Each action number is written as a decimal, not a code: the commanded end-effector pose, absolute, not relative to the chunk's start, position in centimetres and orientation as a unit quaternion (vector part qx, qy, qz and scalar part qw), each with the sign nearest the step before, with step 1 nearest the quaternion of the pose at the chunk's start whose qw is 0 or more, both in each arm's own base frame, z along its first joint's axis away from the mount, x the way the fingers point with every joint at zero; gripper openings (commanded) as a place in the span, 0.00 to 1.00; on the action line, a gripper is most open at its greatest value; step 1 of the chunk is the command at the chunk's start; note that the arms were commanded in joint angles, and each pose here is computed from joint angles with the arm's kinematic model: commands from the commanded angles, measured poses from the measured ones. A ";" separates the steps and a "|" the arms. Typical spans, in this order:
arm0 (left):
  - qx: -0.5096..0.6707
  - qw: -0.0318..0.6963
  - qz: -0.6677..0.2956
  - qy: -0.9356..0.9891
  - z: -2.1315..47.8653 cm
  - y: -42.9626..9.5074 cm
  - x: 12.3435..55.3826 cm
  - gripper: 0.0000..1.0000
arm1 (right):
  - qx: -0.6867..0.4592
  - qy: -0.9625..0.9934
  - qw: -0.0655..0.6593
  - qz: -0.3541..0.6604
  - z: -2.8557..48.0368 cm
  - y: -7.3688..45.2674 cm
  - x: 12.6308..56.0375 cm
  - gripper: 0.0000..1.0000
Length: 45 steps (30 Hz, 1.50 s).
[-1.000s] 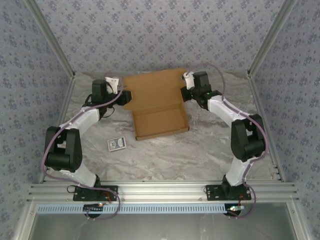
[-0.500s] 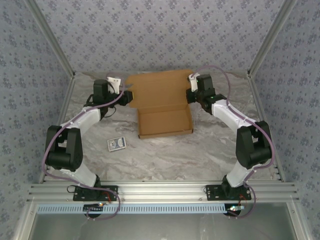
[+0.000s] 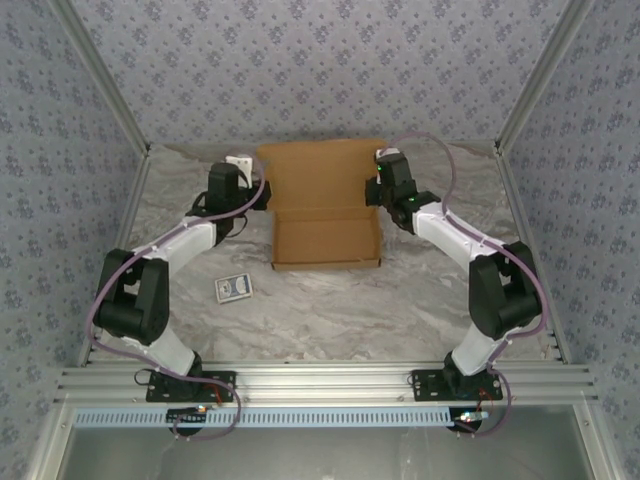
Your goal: Fold the paper box
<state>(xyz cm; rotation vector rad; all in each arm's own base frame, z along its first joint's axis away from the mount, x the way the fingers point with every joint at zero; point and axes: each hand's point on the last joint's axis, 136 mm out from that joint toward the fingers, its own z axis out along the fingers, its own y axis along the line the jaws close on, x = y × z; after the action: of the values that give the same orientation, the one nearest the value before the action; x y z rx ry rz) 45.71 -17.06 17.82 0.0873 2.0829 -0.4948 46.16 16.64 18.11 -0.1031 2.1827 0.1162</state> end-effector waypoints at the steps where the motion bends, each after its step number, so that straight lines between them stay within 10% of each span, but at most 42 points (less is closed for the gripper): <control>1: -0.013 0.517 -0.176 0.838 19.9 -16.7 45.9 0.18 | 0.017 0.882 0.470 0.027 18.3 16.6 46.5 0.07; 45: -0.065 0.648 -0.043 0.757 18.5 -21.2 43.3 0.01 | 0.033 0.843 0.534 0.051 17.6 18.0 47.5 0.07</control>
<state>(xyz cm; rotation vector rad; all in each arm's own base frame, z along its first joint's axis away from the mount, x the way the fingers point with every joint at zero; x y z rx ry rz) 43.83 -19.81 17.70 -0.1687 1.7774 -0.0711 48.18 16.70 16.79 0.0651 2.0345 0.0270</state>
